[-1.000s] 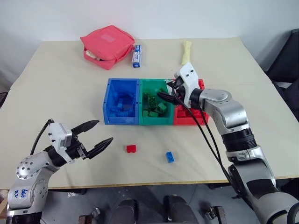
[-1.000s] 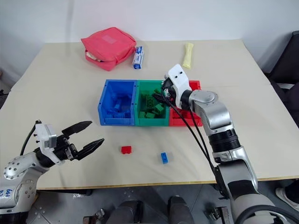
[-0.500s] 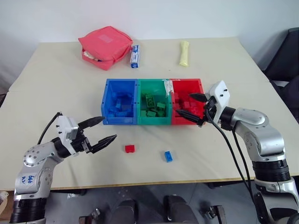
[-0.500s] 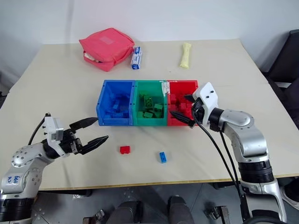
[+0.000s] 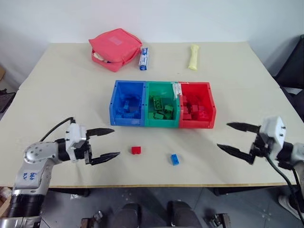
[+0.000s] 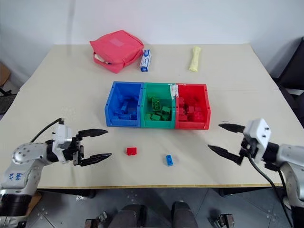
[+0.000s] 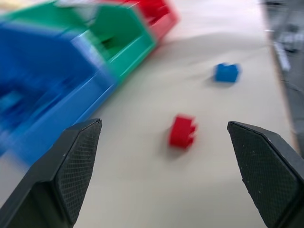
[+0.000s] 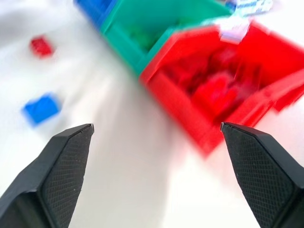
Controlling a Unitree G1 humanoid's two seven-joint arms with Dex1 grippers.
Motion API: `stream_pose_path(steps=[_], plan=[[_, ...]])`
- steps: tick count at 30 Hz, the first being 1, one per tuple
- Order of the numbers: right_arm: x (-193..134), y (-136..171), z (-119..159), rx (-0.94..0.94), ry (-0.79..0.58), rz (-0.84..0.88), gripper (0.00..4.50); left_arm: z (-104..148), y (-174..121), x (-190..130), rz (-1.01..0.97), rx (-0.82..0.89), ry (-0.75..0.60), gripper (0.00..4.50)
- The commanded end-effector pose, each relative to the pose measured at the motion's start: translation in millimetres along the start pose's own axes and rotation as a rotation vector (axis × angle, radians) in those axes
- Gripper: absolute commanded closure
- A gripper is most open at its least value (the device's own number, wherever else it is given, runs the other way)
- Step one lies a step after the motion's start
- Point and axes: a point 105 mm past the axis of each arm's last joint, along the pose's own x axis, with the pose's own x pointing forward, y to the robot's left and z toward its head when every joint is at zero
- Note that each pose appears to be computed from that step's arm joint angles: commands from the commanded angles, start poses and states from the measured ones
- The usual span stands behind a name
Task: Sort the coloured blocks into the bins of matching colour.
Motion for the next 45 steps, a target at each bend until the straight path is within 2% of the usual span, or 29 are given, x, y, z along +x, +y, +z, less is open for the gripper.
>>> stream_pose_path(steps=[1, 4, 9, 13, 19, 24, 27, 34, 35, 40, 45], plan=[[1.6, 14.5, 13.4, -0.056, -0.005, 0.085, 0.02, 4.0, -7.4, 7.2, -0.090, 0.031, -0.009, 0.00], [14.3, 36.5, 22.0, -0.013, -0.002, 0.218, 0.02, 4.0, -9.7, 9.0, -0.125, 0.036, -0.006, 0.00], [42.9, 50.5, 36.0, -0.032, -0.036, 0.322, 0.02, 2.4, -10.1, 6.6, -0.125, 0.053, 0.005, 0.00], [72.7, 70.9, 19.5, -0.073, 0.047, 0.498, 0.02, -1.1, -15.8, 3.1, -0.114, 0.033, 0.012, 0.00], [108.4, 73.4, -4.9, -0.127, 0.082, 0.547, 0.02, 0.9, -23.9, 5.6, -0.080, 0.017, 0.005, 0.00], [121.0, 72.7, -16.8, -0.164, 0.091, 0.559, 0.02, 0.2, -29.2, 2.3, -0.046, 0.001, 0.015, 0.00], [123.9, 69.4, -13.3, -0.142, 0.060, 0.541, 0.61, 0.5, -29.9, 0.7, -0.021, -0.009, 0.008, 0.00], [121.5, 70.3, -2.2, -0.133, -0.006, 0.531, 2.89, 2.1, -29.0, 0.0, 0.043, -0.033, -0.026, 0.00], [122.4, 69.3, 0.5, -0.132, -0.017, 0.524, 3.05, 2.1, -28.5, 0.0, 0.058, -0.040, -0.034, 0.00], [136.7, 55.6, 44.8, -0.107, -0.123, 0.450, 3.04, 6.9, -18.4, -8.6, 0.212, -0.057, -0.087, 0.00], [177.1, 39.5, 104.3, -0.077, -0.196, 0.367, 3.04, -1.2, -16.6, -30.5, 0.398, -0.105, -0.099, 0.00]])
